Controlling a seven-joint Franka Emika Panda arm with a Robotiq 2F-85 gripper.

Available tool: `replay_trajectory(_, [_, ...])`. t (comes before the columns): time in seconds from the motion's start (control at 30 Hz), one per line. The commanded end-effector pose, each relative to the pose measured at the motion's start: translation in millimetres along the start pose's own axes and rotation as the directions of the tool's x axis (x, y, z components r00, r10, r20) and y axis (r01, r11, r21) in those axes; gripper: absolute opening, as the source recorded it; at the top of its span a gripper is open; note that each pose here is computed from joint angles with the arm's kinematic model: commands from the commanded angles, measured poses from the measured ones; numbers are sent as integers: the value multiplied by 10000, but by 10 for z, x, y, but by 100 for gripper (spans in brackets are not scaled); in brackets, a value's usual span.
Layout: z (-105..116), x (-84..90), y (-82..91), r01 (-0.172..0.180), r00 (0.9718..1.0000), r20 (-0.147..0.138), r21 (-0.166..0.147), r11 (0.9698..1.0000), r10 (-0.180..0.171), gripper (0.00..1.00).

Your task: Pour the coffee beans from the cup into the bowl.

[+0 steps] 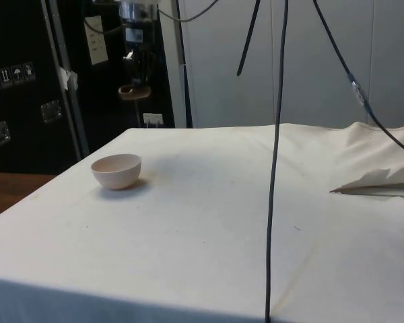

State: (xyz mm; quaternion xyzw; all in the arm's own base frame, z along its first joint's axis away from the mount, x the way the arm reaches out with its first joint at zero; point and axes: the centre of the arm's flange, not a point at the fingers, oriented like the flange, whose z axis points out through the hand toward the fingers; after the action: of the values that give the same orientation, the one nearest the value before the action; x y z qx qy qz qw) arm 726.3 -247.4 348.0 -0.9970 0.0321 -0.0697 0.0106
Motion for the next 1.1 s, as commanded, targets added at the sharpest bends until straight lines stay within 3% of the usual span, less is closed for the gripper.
replay_trajectory(0.0, [-47, -5, -24, -46, 10000, 43, -45, 10000, 46, 0])
replay_trajectory(0.23, [-169, 29, -134, -46, 10000, 16, -69, 10000, 47, 0])
replay_trajectory(0.5, [-386, 44, -265, -10, 10000, 13, -433, 9991, 10, 0])
replay_trajectory(0.53, [-344, 50, -245, 10, 10000, 43, -320, 9995, -8, 0])
replay_trajectory(0.73, [-479, 64, -366, 81, 10000, 49, -762, 9971, -77, 0])
replay_trajectory(1.07, [-545, 99, -579, 180, 9998, 106, -1040, 9944, -170, 0])
